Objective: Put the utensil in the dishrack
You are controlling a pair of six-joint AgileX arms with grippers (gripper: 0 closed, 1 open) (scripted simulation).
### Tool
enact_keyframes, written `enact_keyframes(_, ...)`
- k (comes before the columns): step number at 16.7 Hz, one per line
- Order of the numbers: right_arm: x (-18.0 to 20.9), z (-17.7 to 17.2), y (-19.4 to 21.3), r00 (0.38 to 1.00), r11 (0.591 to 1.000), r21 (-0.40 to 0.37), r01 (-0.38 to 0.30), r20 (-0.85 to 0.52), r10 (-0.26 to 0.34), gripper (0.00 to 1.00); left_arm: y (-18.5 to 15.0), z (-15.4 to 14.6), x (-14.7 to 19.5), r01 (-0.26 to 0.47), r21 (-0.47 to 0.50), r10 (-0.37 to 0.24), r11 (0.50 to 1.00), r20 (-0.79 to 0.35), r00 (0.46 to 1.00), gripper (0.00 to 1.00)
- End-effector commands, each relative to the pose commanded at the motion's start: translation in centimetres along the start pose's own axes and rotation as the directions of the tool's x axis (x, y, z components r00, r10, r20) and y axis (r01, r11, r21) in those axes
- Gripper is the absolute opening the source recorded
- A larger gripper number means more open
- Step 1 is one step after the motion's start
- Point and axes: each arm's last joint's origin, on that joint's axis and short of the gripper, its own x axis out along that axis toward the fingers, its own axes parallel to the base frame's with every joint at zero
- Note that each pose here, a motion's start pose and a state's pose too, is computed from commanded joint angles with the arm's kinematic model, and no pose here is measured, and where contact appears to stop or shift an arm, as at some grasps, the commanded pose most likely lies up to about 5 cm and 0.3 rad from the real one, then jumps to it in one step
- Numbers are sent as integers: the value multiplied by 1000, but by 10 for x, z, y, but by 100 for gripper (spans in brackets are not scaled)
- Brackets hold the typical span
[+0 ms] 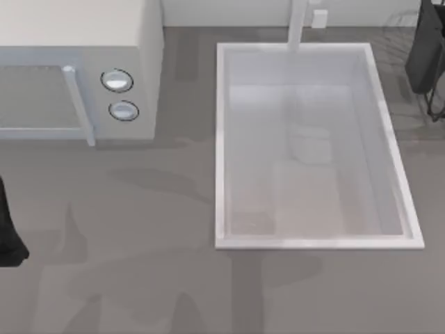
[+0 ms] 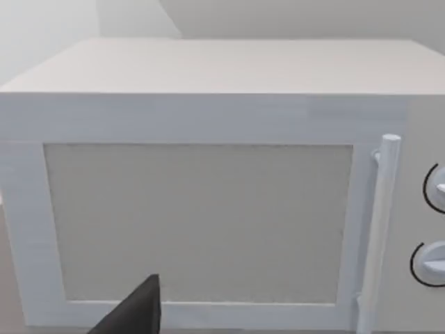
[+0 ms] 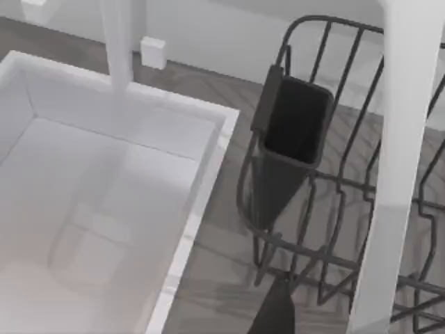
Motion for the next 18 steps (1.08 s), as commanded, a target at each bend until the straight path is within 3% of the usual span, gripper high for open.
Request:
enact_keyframes(4, -47, 6, -36, 933, 980, 143, 137, 314, -176, 0, 0, 0, 0, 0, 0, 0, 1000, 0, 1000, 100)
enact_keyframes(7, -76, 6, -45, 866, 965, 195, 176, 436, -246, 0, 0, 0, 0, 0, 0, 0, 1000, 0, 1000, 100)
enact_keyframes(15, -85, 6, -47, 843, 961, 209, 183, 470, -263, 0, 0, 0, 0, 0, 0, 0, 1000, 0, 1000, 100)
enact_keyframes(18, -65, 7, -58, 846, 963, 206, 173, 469, -253, 0, 0, 0, 0, 0, 0, 0, 1000, 0, 1000, 100)
